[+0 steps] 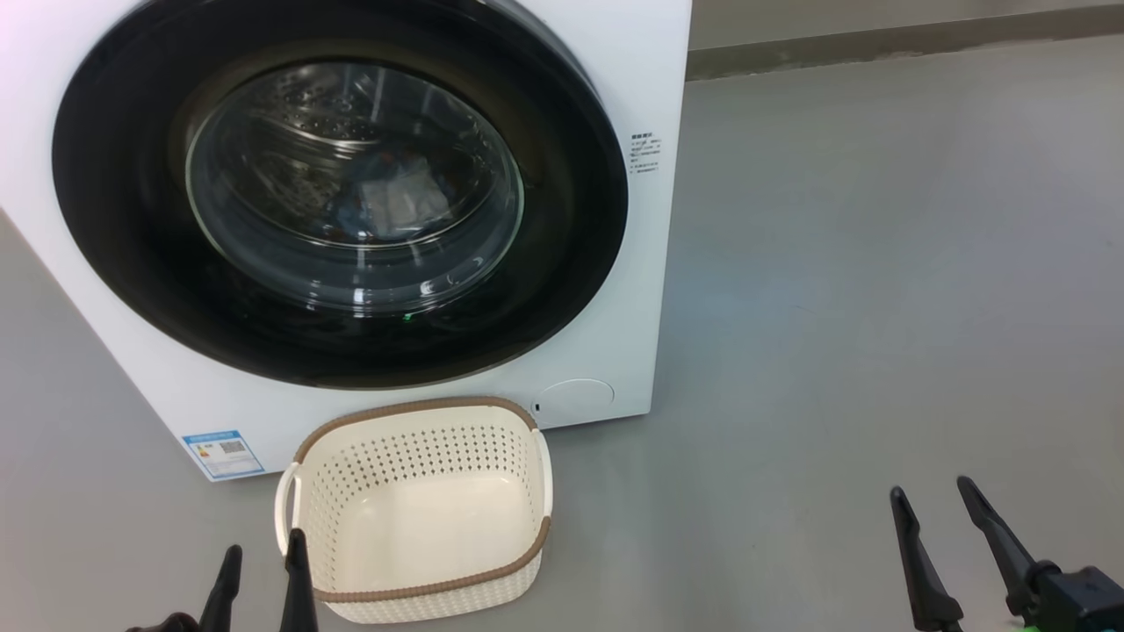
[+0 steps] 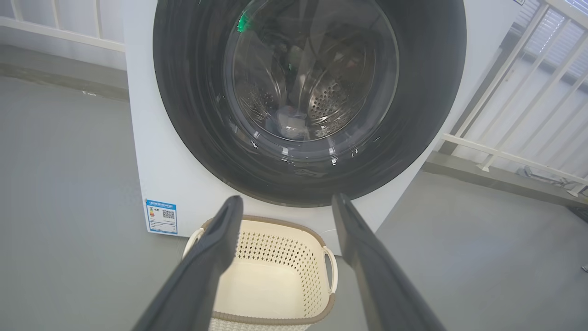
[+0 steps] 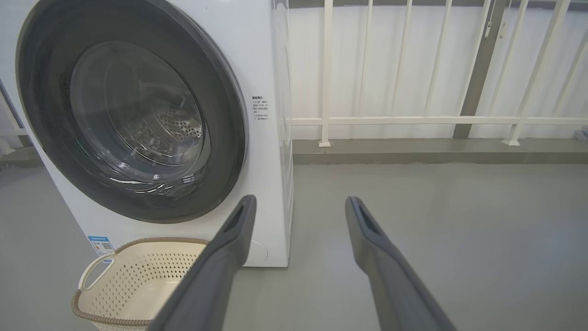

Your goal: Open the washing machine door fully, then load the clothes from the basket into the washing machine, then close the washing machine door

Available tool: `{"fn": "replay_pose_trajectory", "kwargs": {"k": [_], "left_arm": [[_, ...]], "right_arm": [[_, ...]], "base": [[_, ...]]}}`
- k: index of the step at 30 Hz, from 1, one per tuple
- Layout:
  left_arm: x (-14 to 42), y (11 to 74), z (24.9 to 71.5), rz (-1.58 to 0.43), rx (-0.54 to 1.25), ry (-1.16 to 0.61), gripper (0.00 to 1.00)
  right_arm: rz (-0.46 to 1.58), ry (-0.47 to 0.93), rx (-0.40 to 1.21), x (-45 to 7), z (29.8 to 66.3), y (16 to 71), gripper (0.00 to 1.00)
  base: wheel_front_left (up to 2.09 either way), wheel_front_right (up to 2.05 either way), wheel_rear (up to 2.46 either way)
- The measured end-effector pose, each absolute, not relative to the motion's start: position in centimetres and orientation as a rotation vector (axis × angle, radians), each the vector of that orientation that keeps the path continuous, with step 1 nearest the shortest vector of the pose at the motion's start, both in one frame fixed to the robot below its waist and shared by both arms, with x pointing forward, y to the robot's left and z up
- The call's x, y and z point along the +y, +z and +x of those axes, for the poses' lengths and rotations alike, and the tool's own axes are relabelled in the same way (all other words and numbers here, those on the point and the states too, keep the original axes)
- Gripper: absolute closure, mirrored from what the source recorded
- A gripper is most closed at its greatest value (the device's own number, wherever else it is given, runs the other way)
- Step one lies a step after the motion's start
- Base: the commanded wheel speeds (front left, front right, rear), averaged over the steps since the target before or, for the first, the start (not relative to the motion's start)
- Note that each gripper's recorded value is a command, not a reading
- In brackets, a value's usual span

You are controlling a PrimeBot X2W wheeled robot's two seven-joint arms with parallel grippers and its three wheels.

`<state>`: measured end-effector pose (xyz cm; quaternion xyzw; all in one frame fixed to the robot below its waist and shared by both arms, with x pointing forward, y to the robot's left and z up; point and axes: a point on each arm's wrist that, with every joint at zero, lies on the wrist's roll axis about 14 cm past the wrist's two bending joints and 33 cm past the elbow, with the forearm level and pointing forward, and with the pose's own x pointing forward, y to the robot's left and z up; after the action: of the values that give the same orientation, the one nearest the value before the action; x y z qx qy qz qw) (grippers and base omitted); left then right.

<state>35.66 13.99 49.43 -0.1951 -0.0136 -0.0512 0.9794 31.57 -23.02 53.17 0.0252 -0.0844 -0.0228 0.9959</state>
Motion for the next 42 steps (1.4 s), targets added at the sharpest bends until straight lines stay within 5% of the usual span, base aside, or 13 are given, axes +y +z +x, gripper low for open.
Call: {"fn": "replay_pose_trajectory", "kwargs": {"k": [31, 32, 42], "left_arm": [[15.1, 49.5, 34.9, -0.341, -0.037, -0.063, 0.00], [15.2, 49.5, 34.9, -0.341, -0.038, -0.061, 1.00], [14.8, 46.2, 33.5, -0.389, 0.075, -0.037, 1.00]], "right_arm": [[0.089, -0.049, -0.117, -22.2, 32.0, 51.4, 0.00], [0.091, -0.049, -0.117, -22.1, 32.0, 51.4, 1.00], [0.158, -0.069, -0.022, -22.0, 31.6, 48.4, 1.00]], "base": [[0.00, 0.00, 0.00], [0.00, 0.00, 0.00], [0.00, 0.00, 0.00]]}}
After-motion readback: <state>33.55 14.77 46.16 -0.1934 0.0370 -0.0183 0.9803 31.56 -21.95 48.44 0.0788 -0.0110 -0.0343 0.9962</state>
